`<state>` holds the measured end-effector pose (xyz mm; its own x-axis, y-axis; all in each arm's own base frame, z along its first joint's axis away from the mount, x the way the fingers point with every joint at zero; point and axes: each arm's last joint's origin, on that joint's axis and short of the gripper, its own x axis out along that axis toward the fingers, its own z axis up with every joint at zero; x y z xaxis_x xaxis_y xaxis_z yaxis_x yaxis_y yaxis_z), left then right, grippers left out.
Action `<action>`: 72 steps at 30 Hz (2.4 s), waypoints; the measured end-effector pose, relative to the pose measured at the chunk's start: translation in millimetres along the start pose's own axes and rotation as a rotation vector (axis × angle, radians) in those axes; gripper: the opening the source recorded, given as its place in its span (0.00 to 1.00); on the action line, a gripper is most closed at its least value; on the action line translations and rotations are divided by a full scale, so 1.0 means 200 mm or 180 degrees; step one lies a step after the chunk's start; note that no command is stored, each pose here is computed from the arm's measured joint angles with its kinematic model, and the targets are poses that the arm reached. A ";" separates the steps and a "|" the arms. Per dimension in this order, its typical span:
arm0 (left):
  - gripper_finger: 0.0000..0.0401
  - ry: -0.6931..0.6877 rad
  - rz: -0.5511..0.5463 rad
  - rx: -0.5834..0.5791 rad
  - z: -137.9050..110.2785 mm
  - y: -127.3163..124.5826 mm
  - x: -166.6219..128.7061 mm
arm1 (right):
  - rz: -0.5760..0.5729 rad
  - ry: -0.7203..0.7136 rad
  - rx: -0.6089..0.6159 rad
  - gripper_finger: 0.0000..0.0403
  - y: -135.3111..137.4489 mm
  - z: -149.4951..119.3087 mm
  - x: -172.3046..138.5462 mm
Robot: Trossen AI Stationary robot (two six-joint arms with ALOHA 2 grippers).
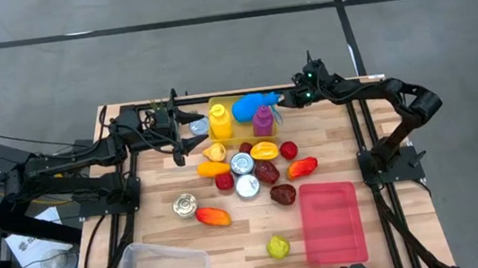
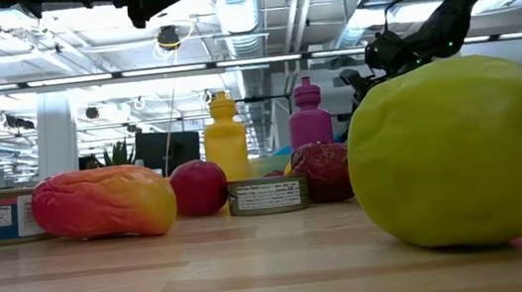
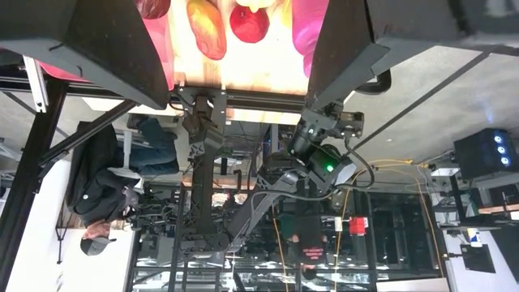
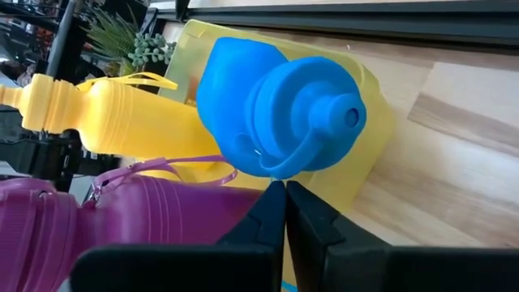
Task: Pick & Place Food Item
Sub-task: Adjust the blue tumbler in the yellow bin
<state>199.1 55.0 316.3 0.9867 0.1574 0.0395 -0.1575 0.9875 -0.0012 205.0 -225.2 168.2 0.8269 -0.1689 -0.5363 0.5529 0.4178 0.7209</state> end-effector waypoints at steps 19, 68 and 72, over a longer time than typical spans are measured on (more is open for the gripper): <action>0.72 0.0030 -0.0001 0.0000 0.00 0.00 0.00 | 0.0064 0.0012 -0.0007 0.49 0.00 0.00 0.00; 0.72 -0.0027 -0.0170 -0.0025 0.00 -0.01 0.00 | 0.0309 0.0188 0.0168 0.19 -0.06 0.21 0.18; 0.72 -0.0026 -0.0168 -0.0019 0.00 -0.01 0.00 | 0.0330 0.0185 0.0058 0.03 -0.06 0.21 0.19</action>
<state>199.3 53.5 317.0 0.9933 0.1050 0.0478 -0.1049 0.9945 -0.0049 234.0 -273.4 158.6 0.8727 -0.0733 -0.4828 0.4670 0.4139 0.7814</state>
